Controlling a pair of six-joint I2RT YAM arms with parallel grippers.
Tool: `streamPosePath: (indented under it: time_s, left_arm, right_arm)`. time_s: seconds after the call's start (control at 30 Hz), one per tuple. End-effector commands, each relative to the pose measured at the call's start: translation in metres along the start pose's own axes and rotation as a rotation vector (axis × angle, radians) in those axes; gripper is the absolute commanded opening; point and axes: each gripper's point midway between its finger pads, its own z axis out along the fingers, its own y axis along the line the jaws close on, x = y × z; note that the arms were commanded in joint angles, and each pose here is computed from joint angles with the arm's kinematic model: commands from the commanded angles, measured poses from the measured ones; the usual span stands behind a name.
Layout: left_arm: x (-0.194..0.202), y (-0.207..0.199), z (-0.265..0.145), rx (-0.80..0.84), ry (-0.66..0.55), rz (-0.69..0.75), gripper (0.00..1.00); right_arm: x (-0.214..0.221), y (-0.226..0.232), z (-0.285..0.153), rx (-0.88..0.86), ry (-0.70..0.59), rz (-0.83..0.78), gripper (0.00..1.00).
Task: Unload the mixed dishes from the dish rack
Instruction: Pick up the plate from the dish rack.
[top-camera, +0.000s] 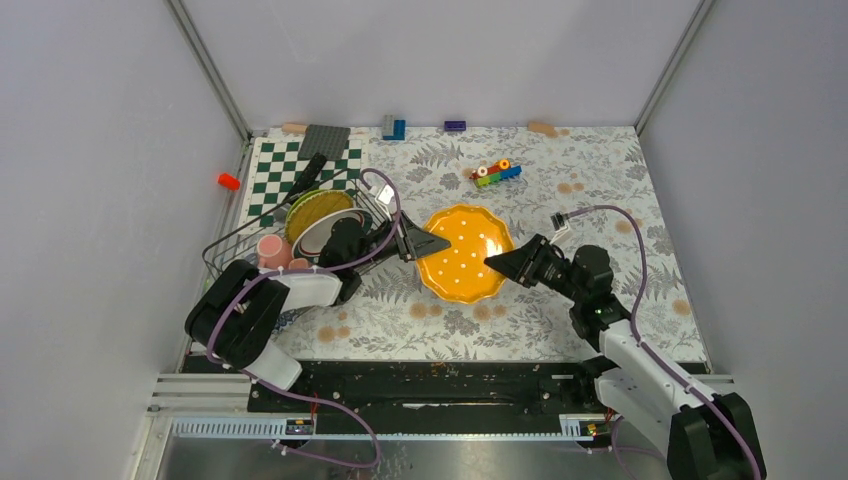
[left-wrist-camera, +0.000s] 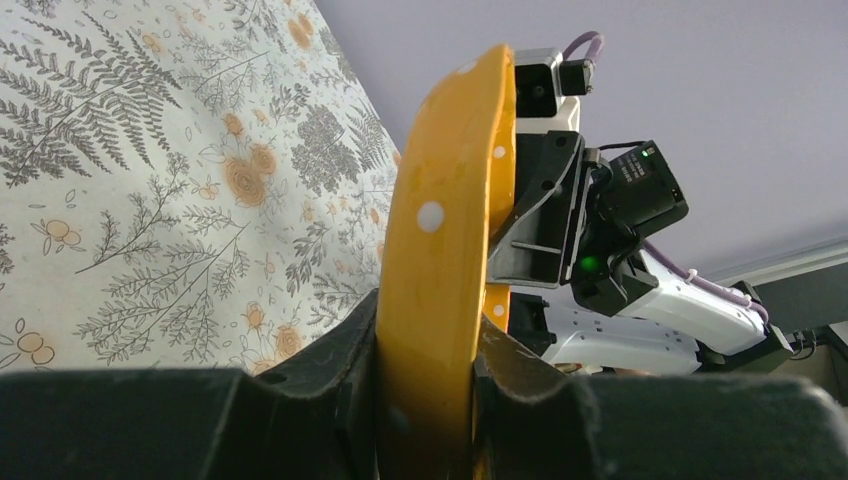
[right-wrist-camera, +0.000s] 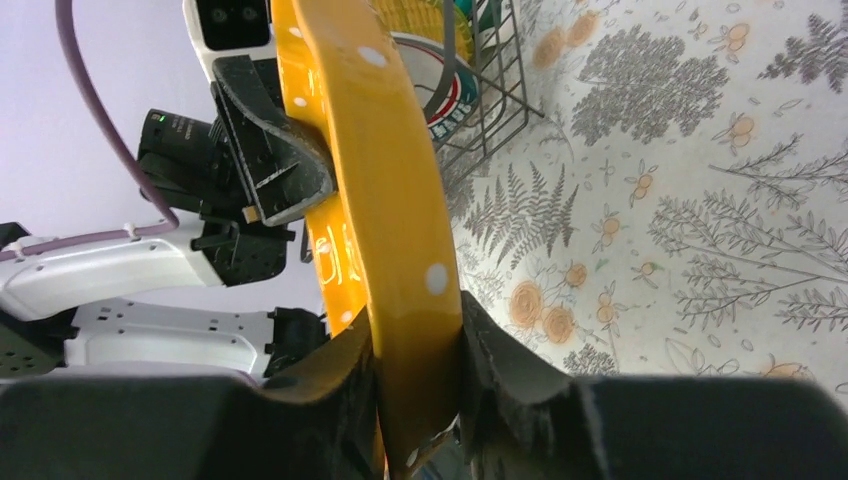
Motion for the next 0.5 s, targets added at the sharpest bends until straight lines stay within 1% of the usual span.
streamPosePath:
  time_s: [0.0,0.03,0.07,0.1,0.17,0.2,0.33,0.47]
  left_arm:
    - [-0.02,-0.047,0.007,0.142,-0.04,0.128,0.08]
    - [-0.019,-0.046,0.007,0.136,-0.04,0.129,0.23]
    - [-0.019,-0.046,0.007,0.133,-0.039,0.132,0.4]
    - [-0.019,-0.047,0.007,0.131,-0.037,0.141,0.57]
    - [-0.018,-0.047,0.007,0.119,-0.03,0.164,0.89]
    - [-0.018,-0.048,0.007,0.107,-0.032,0.183,0.98]
    - [-0.019,-0.029,0.004,-0.056,-0.052,0.241,0.99]
    - [-0.035,-0.013,-0.011,-0.243,-0.135,0.324,0.99]
  right_arm:
    - [-0.018,0.017,0.0,-0.04,-0.082,-0.03,0.17]
    - [-0.018,0.018,-0.001,-0.041,-0.085,-0.029,0.13]
    - [-0.019,0.019,-0.001,-0.042,-0.091,-0.024,0.06]
    - [-0.019,0.019,-0.002,-0.042,-0.098,-0.017,0.0]
    - [-0.021,0.022,-0.004,-0.05,-0.11,-0.01,0.0]
    - [-0.022,0.024,-0.005,-0.055,-0.119,-0.011,0.0]
    - [-0.028,0.037,-0.012,-0.078,-0.142,-0.031,0.0]
    - [-0.036,0.047,-0.023,-0.048,-0.177,-0.059,0.0]
